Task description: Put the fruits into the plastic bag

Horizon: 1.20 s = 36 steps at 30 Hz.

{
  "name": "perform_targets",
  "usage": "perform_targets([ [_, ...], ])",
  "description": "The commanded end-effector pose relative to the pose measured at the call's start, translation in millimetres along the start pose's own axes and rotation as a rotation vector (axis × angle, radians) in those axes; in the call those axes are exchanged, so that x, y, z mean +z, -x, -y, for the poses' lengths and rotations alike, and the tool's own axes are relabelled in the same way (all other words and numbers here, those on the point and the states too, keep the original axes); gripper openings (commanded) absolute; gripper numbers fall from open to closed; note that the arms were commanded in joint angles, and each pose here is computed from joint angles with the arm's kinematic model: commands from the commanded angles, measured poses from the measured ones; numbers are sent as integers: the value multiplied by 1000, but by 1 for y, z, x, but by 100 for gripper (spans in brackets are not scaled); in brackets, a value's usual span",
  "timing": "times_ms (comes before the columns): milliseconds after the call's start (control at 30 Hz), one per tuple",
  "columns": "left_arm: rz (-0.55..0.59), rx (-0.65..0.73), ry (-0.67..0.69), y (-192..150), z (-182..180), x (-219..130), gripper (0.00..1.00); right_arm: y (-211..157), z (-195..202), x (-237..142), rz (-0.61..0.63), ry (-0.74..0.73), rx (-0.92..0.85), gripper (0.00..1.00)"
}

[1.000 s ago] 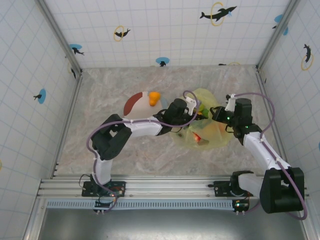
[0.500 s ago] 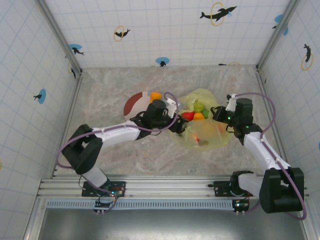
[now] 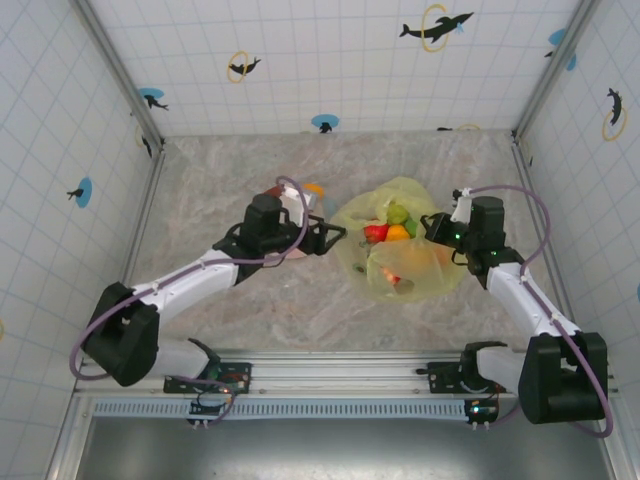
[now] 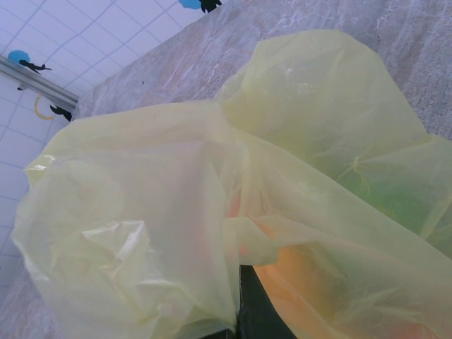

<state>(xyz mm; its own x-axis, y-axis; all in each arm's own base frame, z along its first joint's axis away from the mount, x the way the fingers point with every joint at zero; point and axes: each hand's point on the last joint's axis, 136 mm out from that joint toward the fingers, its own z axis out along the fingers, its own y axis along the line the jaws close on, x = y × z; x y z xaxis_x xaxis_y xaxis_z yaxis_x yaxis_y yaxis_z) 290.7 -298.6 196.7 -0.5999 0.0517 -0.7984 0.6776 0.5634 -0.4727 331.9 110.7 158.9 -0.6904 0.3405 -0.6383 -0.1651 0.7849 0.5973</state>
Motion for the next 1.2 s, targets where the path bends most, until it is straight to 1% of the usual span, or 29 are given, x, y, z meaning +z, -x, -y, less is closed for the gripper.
perform_targets([
  [0,85,-43,230,16,-43,-17,86,7,-3,0,24,20,-15,0],
  [33,105,-44,283,19,-52,-22,86,12,-7,0,47,36,-27,0],
  [167,148,-28,467,31,-81,-34,89,11,-10,1,42,49,-26,0],
  [233,140,-13,525,33,-91,-34,89,10,-12,2,39,53,-30,0],
  [367,79,3,612,29,-113,-23,90,9,-14,2,38,56,-33,0],
  [500,12,7,644,23,-130,-4,91,6,-19,3,25,68,-46,0],
  [567,-8,5,645,26,-137,9,91,4,-19,4,18,67,-50,0],
  [667,-55,-11,647,21,-150,26,92,2,-18,5,12,66,-50,0],
  [700,-78,14,648,19,-154,32,92,2,-18,5,12,67,-51,0],
  [800,-136,13,664,12,-170,47,93,0,-17,6,8,66,-50,0],
  [1167,-228,35,710,6,-210,86,96,-2,-15,7,2,60,-49,0],
])
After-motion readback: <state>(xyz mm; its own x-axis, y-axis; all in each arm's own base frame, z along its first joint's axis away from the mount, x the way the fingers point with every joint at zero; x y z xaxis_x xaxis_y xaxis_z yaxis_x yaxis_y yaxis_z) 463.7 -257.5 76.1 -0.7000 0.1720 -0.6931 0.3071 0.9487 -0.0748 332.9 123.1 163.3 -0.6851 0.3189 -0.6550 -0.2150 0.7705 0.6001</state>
